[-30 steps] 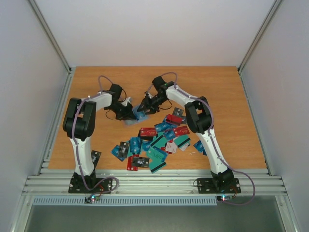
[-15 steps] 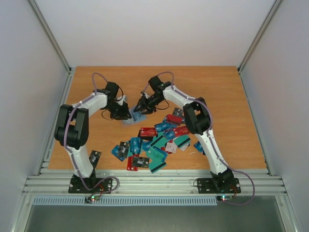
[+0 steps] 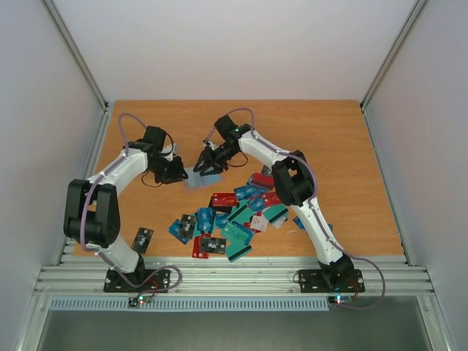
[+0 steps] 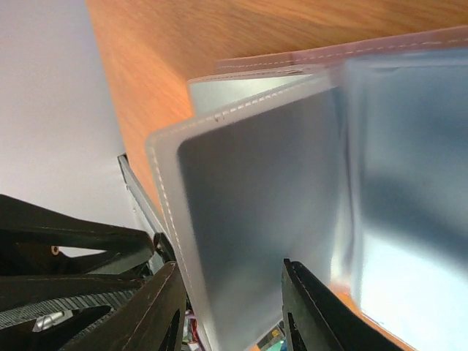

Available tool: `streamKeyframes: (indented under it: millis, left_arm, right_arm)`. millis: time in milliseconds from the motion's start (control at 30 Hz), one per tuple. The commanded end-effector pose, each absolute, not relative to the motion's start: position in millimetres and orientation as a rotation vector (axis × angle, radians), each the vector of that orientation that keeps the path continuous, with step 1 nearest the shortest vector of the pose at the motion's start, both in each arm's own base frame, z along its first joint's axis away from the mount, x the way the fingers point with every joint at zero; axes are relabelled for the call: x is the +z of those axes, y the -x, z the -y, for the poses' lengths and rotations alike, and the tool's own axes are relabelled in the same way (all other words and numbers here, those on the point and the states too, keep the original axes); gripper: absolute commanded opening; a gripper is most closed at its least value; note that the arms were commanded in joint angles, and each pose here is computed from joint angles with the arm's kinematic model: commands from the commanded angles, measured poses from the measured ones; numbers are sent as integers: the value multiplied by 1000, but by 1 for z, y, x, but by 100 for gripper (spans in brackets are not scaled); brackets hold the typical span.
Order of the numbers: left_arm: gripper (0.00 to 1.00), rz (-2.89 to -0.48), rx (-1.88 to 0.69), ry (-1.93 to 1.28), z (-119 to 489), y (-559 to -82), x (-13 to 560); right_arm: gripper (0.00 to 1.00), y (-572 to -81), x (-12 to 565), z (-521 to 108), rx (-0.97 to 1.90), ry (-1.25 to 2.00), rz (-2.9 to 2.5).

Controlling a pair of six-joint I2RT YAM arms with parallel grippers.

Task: Put the credit cards into the card holder

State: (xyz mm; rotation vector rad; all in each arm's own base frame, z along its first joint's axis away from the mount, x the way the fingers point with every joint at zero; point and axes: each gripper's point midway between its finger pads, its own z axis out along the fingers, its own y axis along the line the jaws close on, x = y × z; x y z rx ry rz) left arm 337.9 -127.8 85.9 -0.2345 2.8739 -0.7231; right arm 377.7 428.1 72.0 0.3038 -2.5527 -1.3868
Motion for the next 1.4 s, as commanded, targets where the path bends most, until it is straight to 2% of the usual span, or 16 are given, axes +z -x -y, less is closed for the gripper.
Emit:
streamKeyframes:
  millis: [0,400,667,733,833,900,933,1033,1133,1267,1367]
  left_arm:
    - [25,-2826,-686,278,114,-333,94]
    - [29,-2782,-626,320,93,-303,101]
    - [41,-2729,-636,320,91,-303,113]
    - [48,-2720,-645,318,92,-304,115]
    - [73,-2688,-643,299,92,-306,122]
    - [94,-2640,-631,279,90,-310,130]
    - [99,-2620,-630,271,90,-313,132]
    - [99,-2586,-691,223,99,-321,139]
    - [89,-2566,-842,146,119,-327,151]
    - [86,-2547,-920,17,146,-324,158]
    - [79,-2573,-969,-89,165,-313,155]
  right_arm:
    - [37,-366,70,-440,-1368,-317,2522]
    - [39,-353,68,-463,-1382,-356,2481]
    - [43,-351,85,-478,-1427,-387,2467]
    - [43,-350,88,-480,-1435,-393,2461]
    - [43,-350,97,-479,-1441,-422,2476]
    - [43,-350,109,-475,-1435,-467,2507]
    - [43,-351,115,-471,-1423,-489,2534]
    - [43,-351,134,-457,-1388,-587,2616]
    - [43,-354,144,-433,-1315,-619,2710]
    - [43,-352,161,-396,-1291,-585,2805]
    - [43,-342,157,-365,-1259,-519,2863]
